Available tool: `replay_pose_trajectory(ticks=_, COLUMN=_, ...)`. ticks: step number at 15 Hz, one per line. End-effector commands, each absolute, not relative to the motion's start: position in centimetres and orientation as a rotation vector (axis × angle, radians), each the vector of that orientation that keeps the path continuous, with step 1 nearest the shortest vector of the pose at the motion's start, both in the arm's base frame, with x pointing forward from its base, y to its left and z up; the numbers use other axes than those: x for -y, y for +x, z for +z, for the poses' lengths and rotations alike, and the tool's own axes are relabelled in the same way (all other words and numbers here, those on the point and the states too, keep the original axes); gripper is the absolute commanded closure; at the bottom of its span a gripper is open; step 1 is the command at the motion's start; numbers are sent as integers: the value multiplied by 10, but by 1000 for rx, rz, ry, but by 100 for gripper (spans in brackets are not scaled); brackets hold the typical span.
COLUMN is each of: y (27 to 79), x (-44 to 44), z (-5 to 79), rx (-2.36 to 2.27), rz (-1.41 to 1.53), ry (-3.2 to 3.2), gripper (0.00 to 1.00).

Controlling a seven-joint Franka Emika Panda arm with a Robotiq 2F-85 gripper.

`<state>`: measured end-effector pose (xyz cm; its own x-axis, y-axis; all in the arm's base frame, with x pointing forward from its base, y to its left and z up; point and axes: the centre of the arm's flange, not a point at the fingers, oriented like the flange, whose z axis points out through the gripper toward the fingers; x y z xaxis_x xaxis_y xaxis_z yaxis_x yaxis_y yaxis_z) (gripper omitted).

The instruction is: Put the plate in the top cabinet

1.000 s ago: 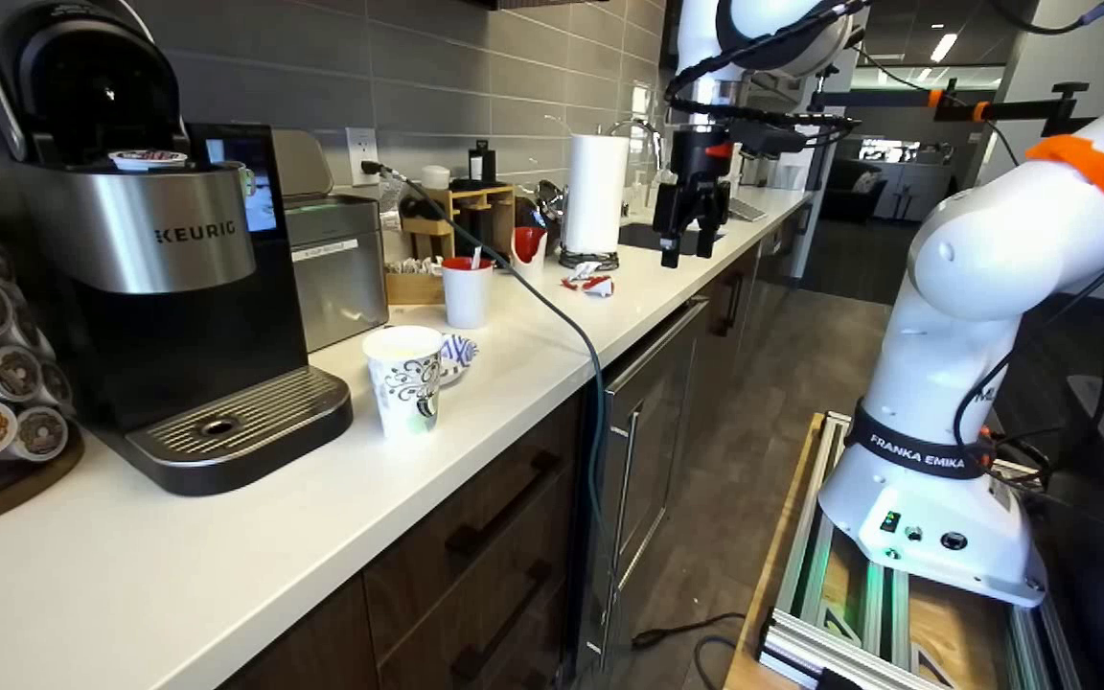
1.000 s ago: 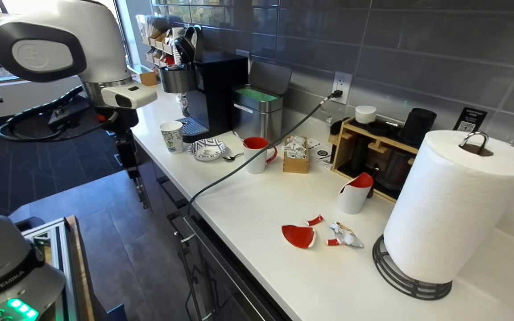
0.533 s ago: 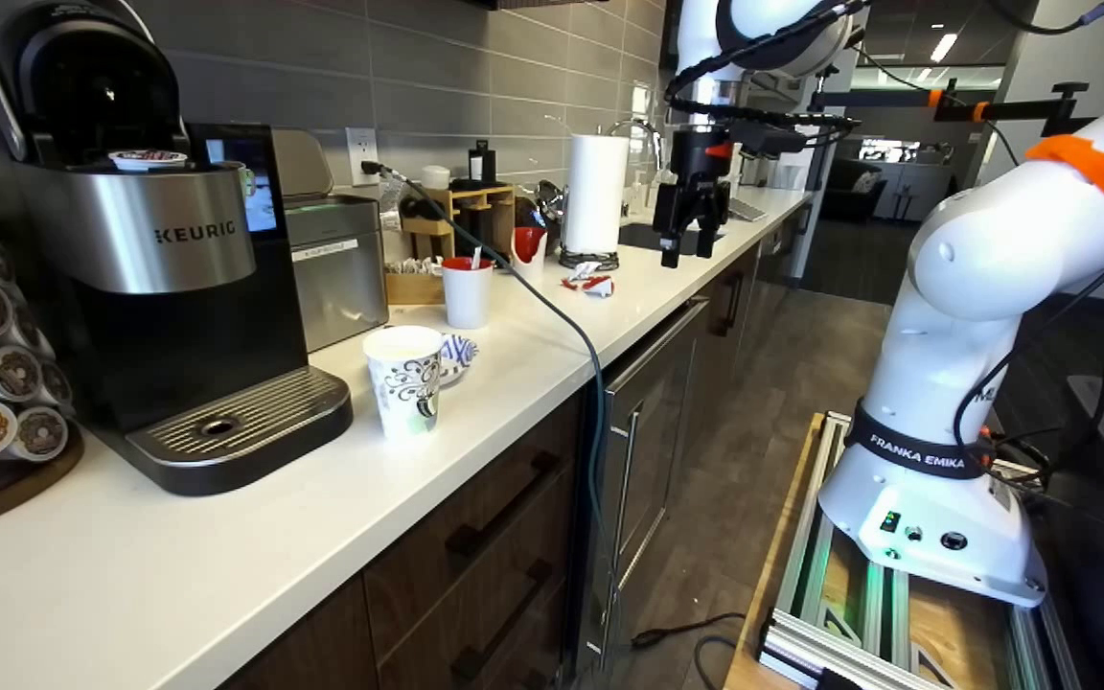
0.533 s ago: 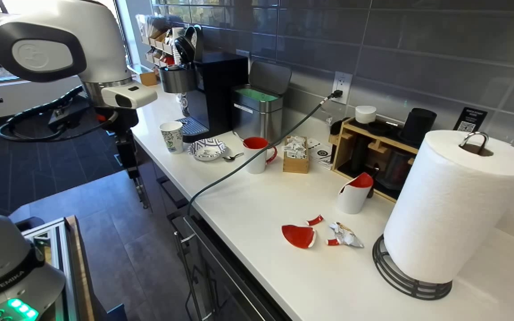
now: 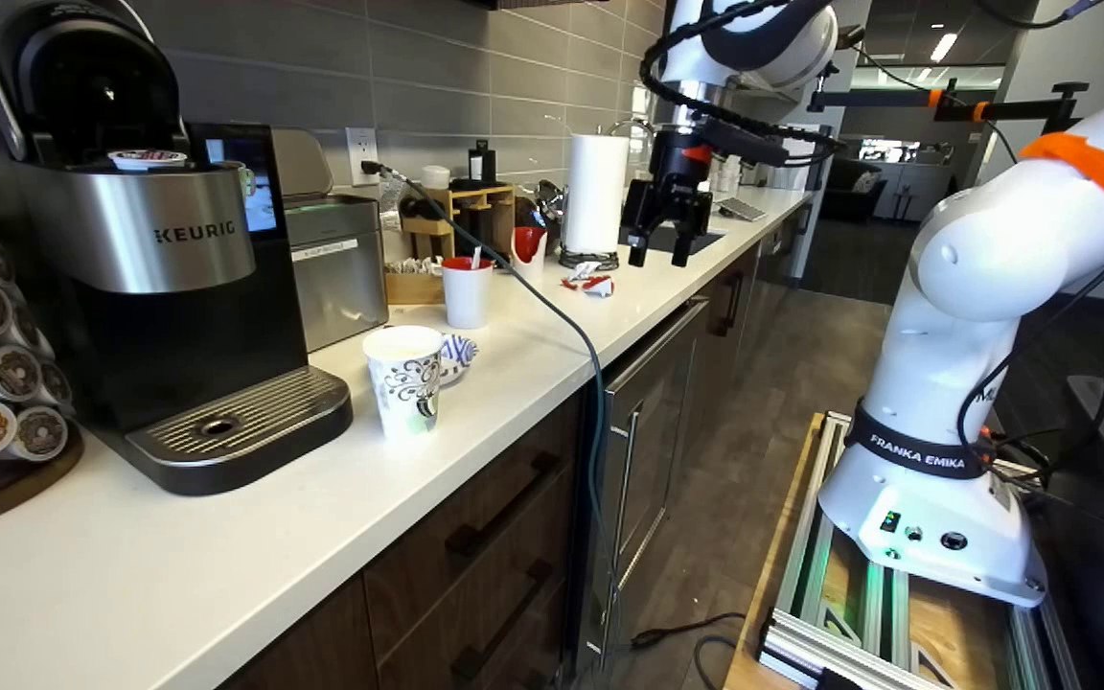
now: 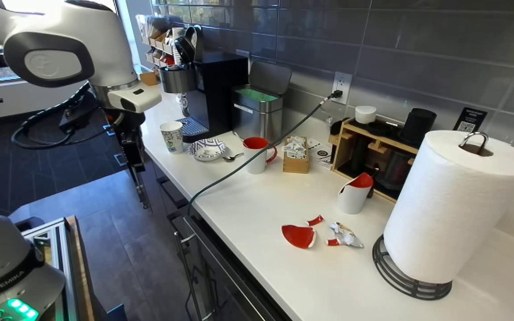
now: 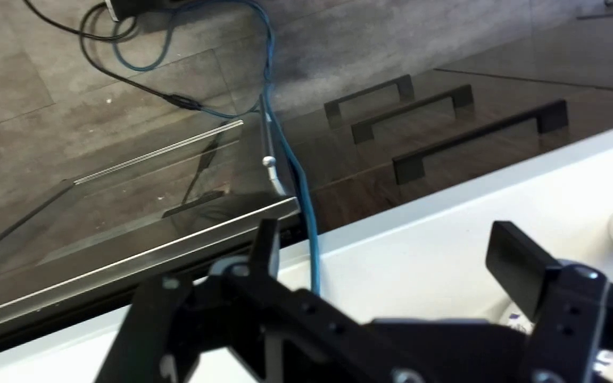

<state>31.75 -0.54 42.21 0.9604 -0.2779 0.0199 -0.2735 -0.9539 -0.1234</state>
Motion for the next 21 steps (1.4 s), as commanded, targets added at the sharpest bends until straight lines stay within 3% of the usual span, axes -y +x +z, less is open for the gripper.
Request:
replay_pose_trajectory(ticks=1, y=357, x=-30, z=384, rx=-624, rz=-116, ry=-2820, gripper=0)
replay_pose_trajectory(ticks=7, y=404, x=-82, z=350, rx=-832, rz=-368, ry=-2568, gripper=0)
replay_pose_trajectory(ticks=12, y=417, x=-96, z=309, rx=-919, rz=-392, ry=-2521, gripper=0)
replay_pose_trajectory(ticks=21, y=426, x=-97, z=308, rx=-929, rz=-400, ry=-2455, gripper=0)
